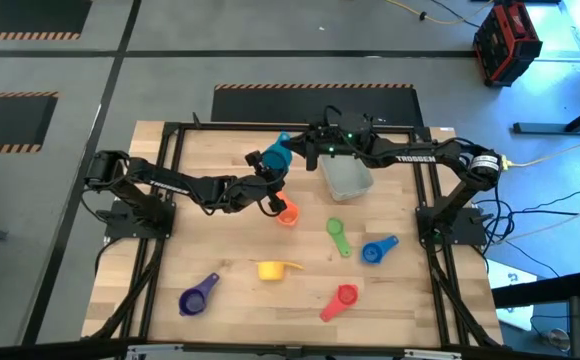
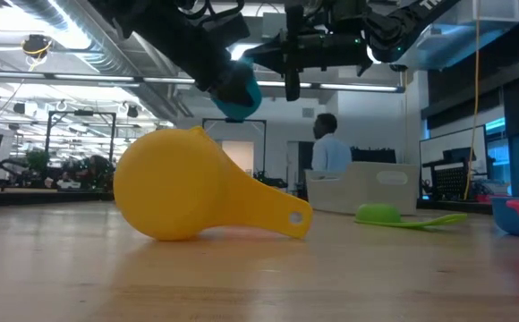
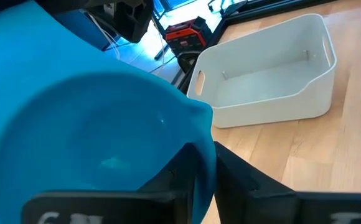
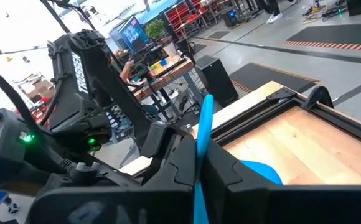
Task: Nest measuring cups in basket
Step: Put the light blue measuring cup into the gray bin
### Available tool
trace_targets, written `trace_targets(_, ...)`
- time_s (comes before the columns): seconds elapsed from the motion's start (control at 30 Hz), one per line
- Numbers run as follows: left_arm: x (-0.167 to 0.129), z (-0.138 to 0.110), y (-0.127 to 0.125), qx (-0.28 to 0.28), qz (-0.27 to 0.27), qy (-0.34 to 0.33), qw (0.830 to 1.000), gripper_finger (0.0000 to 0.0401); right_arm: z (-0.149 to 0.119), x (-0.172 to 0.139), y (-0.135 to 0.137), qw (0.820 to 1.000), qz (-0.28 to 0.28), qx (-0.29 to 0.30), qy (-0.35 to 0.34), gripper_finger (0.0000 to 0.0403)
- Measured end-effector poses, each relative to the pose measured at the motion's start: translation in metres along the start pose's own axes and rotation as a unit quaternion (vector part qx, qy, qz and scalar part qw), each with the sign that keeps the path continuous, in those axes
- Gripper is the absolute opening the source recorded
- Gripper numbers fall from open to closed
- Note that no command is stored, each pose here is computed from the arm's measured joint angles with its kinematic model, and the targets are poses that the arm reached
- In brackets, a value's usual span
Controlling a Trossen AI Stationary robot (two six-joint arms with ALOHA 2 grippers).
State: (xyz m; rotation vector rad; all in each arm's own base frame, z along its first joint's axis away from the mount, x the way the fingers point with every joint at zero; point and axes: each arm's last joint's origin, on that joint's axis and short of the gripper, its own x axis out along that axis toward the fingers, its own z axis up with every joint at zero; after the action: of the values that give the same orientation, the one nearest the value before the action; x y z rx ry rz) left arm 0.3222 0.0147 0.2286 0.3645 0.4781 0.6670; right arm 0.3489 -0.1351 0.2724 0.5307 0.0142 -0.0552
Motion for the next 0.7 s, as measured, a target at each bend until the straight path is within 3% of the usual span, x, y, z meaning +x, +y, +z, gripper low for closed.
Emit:
trace_targets(0.47,0.001,0.000,0.001,-0.030,-0.001,0.000,1.000,0.0115,0.001,-0.001,-0.002,1.000,-0.011,-0.029,-0.005,0.0008)
trace_targets(0.7,0.000,0.000,0.000,-0.036,-0.004,-0.001,0.999,0.0150,0.008,-0.007,-0.017,0.999,-0.033,-0.024,-0.010,0.0008)
